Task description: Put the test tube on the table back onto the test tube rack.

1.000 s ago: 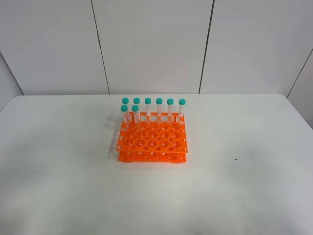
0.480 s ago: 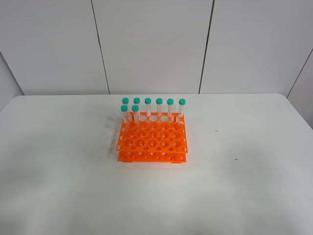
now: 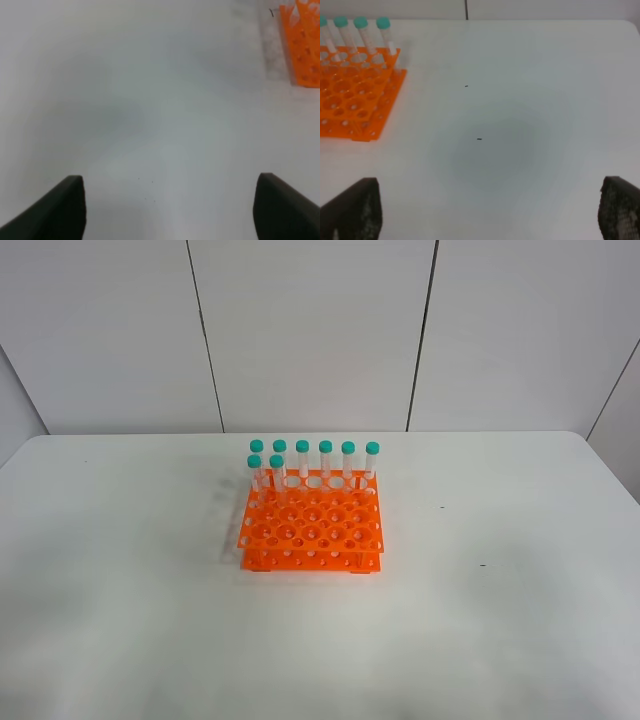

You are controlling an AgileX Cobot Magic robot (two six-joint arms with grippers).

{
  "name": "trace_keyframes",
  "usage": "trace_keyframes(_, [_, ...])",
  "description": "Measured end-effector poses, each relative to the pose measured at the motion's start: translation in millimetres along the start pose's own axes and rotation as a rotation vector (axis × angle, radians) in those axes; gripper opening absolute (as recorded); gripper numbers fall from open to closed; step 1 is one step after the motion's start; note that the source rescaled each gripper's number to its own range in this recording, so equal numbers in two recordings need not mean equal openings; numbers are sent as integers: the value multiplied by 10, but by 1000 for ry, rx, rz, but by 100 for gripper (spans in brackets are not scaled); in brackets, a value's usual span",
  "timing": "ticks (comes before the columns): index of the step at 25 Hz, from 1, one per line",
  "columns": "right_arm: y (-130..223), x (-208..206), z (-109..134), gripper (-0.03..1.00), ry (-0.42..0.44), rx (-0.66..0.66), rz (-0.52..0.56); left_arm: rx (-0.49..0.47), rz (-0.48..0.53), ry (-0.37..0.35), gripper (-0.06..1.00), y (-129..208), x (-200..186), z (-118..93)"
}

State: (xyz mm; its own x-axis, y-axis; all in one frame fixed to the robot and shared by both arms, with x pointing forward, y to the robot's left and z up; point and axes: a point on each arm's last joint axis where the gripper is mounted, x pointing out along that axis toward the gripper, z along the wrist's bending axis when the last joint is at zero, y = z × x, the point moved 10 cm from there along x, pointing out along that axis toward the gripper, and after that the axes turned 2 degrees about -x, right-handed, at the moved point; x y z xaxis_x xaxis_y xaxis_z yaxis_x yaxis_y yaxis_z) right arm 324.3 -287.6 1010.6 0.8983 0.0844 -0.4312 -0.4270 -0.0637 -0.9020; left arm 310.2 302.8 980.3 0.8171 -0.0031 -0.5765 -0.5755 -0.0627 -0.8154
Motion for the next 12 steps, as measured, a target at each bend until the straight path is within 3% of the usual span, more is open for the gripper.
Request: trace_keyframes(12, [0,0,0,93,0,0,0,0,0,0,100,0,0,0])
